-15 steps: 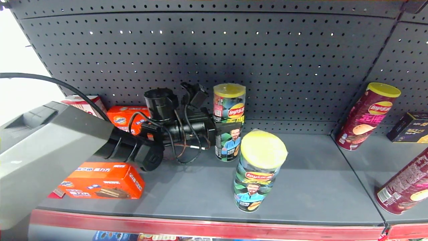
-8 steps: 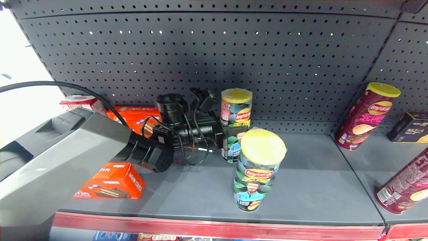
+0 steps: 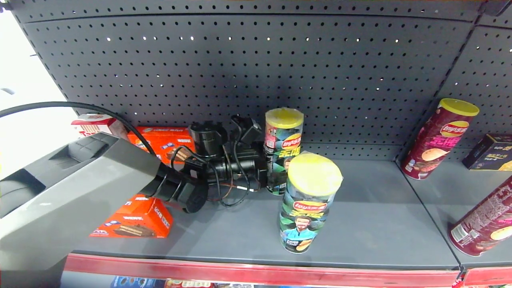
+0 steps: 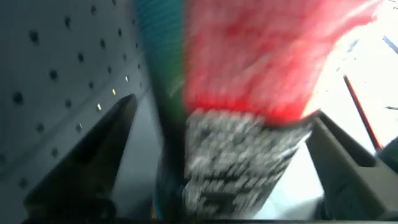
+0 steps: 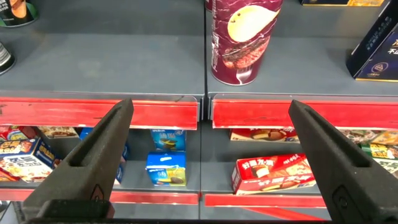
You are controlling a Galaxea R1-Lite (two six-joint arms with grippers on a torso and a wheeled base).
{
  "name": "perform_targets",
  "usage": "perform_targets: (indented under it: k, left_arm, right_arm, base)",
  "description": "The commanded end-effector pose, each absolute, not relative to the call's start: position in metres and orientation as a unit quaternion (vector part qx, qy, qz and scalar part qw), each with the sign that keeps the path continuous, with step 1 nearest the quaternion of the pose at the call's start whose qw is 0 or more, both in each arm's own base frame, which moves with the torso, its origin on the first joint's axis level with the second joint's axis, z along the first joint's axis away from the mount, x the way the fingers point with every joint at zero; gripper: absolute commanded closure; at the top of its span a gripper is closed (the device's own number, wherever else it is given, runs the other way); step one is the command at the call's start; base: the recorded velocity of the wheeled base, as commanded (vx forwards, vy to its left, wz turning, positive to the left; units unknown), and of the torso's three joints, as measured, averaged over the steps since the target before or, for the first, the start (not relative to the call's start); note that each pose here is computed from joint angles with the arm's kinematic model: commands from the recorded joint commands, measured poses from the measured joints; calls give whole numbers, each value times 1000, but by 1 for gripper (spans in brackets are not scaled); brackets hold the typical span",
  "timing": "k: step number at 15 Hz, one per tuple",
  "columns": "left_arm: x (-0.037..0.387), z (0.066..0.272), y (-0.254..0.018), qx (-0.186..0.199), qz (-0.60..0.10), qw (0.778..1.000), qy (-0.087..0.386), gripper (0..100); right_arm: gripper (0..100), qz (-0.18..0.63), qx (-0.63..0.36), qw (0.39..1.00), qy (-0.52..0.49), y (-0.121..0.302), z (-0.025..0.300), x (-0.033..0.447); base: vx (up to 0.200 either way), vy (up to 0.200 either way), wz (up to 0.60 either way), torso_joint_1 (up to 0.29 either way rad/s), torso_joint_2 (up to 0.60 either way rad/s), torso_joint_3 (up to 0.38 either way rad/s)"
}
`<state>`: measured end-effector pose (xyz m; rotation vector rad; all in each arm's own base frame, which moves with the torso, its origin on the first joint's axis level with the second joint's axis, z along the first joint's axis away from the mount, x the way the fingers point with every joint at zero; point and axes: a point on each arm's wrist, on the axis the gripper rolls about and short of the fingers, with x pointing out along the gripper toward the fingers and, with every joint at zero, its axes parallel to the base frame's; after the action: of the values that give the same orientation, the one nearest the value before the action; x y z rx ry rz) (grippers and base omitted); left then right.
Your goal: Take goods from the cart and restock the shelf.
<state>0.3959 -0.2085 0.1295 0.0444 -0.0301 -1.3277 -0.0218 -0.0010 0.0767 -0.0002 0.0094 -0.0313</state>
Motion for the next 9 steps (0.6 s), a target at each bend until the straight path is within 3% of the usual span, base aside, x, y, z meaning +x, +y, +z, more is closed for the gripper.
perform_targets:
  k: [1,5,9]
  left_arm:
    - [384,145,-200,21,-614,789,-17,0]
    - [364,178,-189,21,-603,797,-10,0]
    - [346,177,-176,64,-580,812,18,0]
  right_arm:
    - [0,-15,0,1000,6,-1,77,-22]
    - [0,-15,0,1000,6,-1,77,-22]
    - [0,-15,0,1000,6,-1,77,-22]
  base:
    - [0,0,0,0,0,0]
    - [0,0,0,0,0,0]
    - [0,0,0,0,0,0]
